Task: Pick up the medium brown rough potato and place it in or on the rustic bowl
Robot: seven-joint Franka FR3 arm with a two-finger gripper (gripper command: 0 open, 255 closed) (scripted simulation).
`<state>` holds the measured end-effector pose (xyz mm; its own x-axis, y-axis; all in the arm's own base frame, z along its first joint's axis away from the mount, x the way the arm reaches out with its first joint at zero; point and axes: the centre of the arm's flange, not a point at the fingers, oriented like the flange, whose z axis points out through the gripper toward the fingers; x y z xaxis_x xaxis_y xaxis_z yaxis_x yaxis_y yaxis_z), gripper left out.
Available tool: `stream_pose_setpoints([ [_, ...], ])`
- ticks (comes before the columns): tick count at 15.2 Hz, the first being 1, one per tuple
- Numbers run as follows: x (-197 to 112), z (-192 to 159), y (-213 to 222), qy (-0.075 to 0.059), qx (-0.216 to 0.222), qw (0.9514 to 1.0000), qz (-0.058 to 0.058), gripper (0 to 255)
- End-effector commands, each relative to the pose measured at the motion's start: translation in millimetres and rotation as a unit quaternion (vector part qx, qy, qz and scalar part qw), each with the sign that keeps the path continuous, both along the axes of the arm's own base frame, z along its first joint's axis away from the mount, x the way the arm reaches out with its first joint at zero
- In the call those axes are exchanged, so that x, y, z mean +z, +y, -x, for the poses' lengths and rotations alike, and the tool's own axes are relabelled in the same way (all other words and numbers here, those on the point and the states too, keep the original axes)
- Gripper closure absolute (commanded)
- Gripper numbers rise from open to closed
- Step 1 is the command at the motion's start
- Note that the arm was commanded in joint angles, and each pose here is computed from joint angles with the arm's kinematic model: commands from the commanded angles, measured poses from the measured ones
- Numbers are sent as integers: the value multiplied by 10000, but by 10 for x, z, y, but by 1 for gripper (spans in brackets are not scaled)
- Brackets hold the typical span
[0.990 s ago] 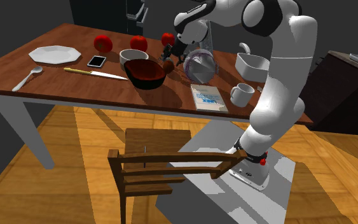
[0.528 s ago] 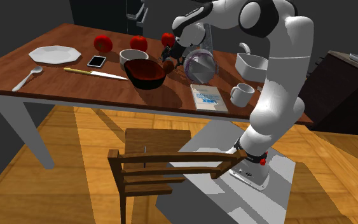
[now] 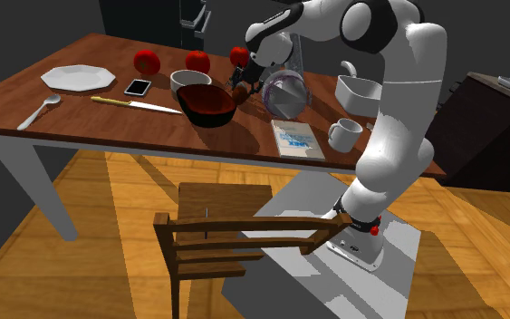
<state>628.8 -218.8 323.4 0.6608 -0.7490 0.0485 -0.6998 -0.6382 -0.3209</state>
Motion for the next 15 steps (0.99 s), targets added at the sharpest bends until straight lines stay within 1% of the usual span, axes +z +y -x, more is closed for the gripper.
stream_pose_setpoints([
  [1,-6,1,4,6,3,10000,-3,255],
  [5,-8,0,2,6,2,10000,-3,255],
  [15,520,0,2,6,2,10000,-3,255],
])
